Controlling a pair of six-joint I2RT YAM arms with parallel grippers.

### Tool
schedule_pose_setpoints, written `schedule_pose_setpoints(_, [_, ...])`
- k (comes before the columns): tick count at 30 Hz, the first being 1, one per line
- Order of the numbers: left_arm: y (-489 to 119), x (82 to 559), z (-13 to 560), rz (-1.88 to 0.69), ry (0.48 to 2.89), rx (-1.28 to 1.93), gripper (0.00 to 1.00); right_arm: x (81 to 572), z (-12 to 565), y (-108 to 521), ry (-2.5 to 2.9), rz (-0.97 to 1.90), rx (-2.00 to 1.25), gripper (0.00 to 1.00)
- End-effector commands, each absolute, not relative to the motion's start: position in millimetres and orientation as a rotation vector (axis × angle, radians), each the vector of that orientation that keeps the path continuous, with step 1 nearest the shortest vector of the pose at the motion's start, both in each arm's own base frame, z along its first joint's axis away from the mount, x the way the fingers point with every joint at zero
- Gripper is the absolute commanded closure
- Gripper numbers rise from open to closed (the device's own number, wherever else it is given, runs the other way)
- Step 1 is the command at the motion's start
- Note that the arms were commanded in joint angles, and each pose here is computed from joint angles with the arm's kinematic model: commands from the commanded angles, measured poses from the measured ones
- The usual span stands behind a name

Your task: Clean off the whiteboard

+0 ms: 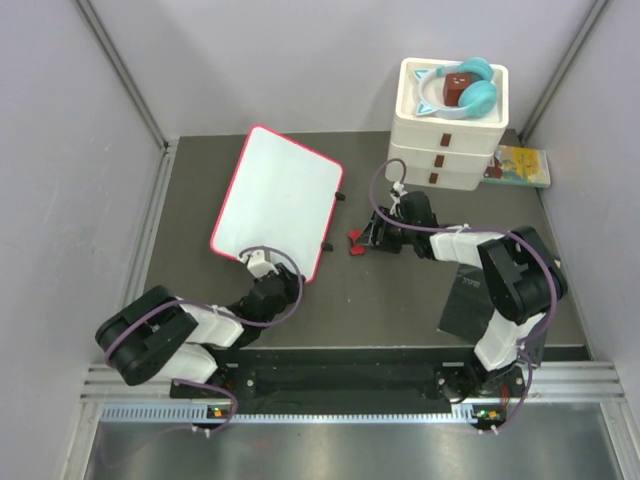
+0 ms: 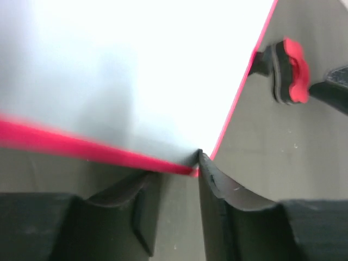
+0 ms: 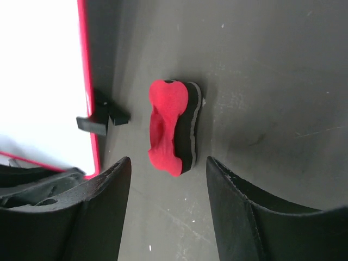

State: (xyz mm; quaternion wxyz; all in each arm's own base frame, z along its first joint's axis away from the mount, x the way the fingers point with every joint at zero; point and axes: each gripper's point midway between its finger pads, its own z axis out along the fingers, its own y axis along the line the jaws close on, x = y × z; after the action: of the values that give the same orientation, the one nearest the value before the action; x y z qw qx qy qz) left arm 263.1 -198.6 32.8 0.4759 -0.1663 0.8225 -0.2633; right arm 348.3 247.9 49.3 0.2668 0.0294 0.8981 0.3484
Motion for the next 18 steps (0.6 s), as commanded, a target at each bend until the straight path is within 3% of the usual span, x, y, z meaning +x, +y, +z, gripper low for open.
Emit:
schedule_pose_setpoints(1, [-162.4,205.7,-36.9,-0.417,2.31,-0.206,0.57,353.1,73.5,257.3,2.343,1.017,0.018,0.43])
schedule_pose_setpoints(18, [-172.1,213.3,-1.1,-0.506,2.188,-0.145,0.49,347.2,93.2,282.6,2.269,1.119,-0.087,0.44])
